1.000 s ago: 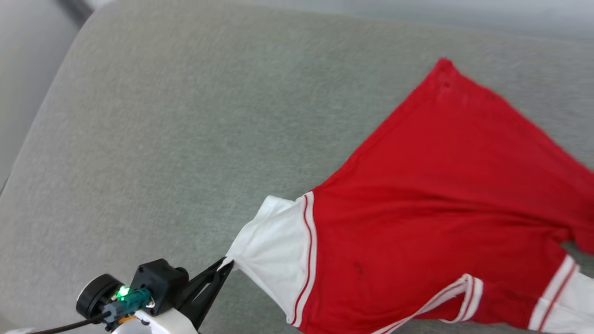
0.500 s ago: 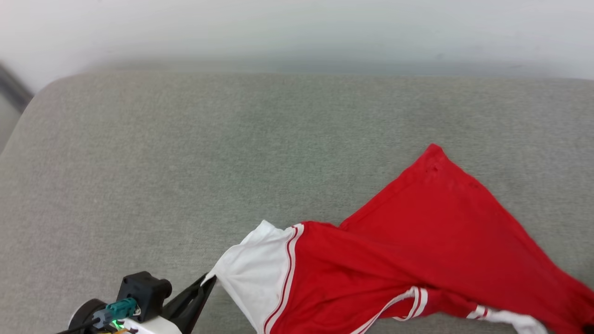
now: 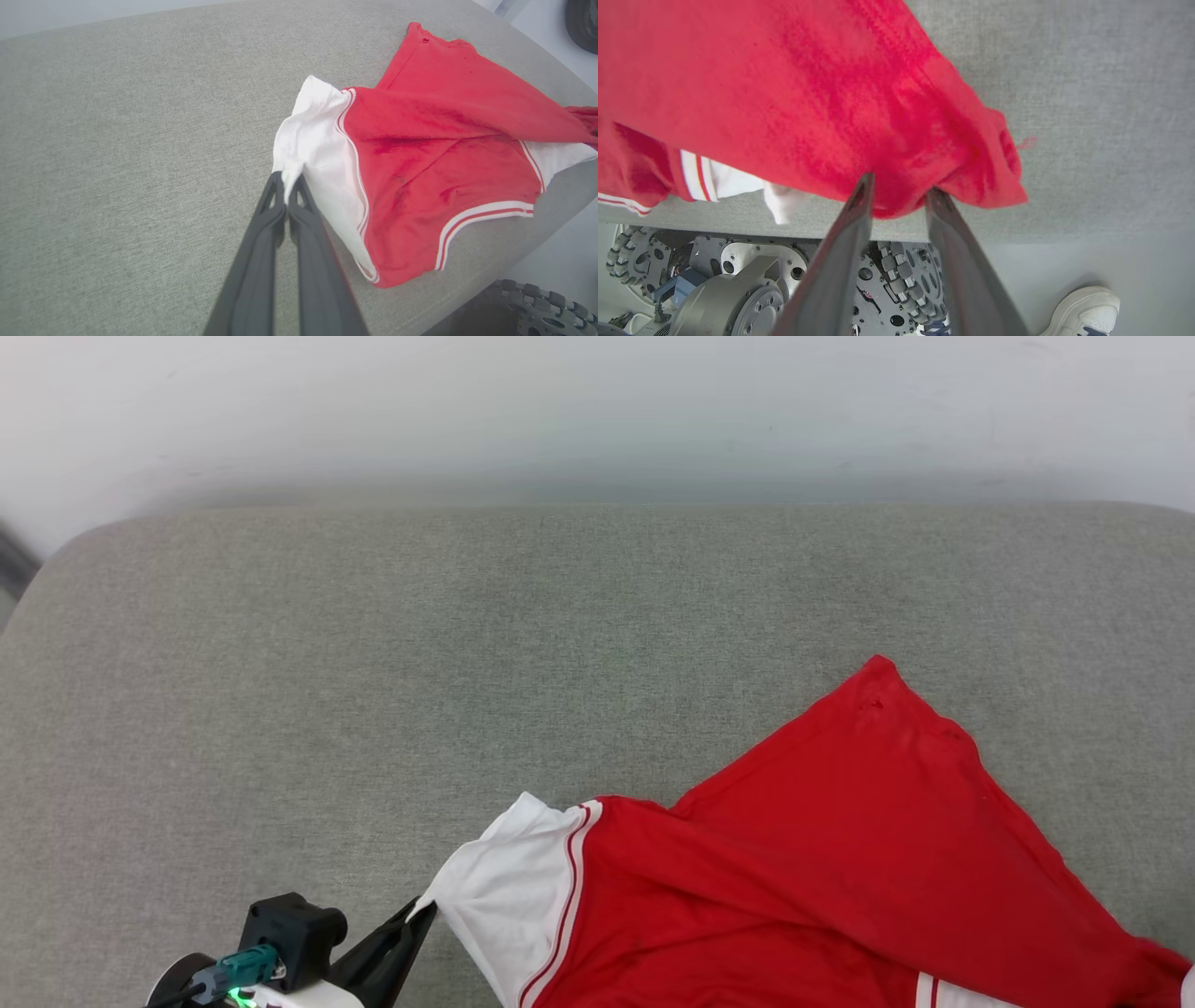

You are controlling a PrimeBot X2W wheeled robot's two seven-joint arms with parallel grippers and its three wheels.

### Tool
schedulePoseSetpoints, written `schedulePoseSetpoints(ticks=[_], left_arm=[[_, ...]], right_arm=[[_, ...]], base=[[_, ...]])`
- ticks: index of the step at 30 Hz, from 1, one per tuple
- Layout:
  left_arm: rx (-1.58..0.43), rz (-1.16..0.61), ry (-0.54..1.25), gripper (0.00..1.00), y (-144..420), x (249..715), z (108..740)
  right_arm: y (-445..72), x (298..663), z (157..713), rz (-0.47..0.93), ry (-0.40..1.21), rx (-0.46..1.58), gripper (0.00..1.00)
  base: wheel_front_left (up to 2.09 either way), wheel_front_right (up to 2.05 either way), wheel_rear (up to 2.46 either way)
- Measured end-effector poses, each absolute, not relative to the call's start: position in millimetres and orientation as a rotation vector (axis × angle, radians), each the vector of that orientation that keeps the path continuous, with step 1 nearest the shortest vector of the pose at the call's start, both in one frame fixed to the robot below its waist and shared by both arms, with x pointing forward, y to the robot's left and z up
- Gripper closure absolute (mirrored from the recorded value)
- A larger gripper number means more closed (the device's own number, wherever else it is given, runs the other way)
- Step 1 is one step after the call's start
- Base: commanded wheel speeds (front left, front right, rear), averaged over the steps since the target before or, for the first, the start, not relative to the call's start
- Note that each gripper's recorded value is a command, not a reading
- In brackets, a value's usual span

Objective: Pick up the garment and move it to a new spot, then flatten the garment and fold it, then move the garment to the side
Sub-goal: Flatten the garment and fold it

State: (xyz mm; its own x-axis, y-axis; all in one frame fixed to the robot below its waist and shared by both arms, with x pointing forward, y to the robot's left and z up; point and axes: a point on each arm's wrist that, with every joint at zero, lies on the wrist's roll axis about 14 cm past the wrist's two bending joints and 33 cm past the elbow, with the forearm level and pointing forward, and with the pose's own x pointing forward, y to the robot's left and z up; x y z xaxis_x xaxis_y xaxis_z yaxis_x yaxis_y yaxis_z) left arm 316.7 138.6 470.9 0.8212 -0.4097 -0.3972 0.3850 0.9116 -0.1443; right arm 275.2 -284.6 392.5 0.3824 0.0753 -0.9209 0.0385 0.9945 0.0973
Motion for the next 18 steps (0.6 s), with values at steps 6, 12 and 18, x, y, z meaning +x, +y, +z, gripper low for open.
schedulePoseSetpoints(ticks=[6,12,18], left_arm=[[-0.055,-0.43,0.434,1.0,138.3,314.2,473.8],[-0.047,-0.441,0.431,1.0,135.1,316.3,477.9],[-0.044,-0.455,0.422,1.0,130.0,326.1,481.5]], right_arm=[[-272.6,312.3,415.7,0.106,1.087,0.076,0.0],[-242.5,379.6,461.3,0.229,0.94,-0.011,0.0],[-205.2,435.5,465.1,0.328,0.954,-0.092,0.0]], base=[[0.0,0.0,0.0],[0.0,0.0,0.0],[0.0,0.0,0.0]])
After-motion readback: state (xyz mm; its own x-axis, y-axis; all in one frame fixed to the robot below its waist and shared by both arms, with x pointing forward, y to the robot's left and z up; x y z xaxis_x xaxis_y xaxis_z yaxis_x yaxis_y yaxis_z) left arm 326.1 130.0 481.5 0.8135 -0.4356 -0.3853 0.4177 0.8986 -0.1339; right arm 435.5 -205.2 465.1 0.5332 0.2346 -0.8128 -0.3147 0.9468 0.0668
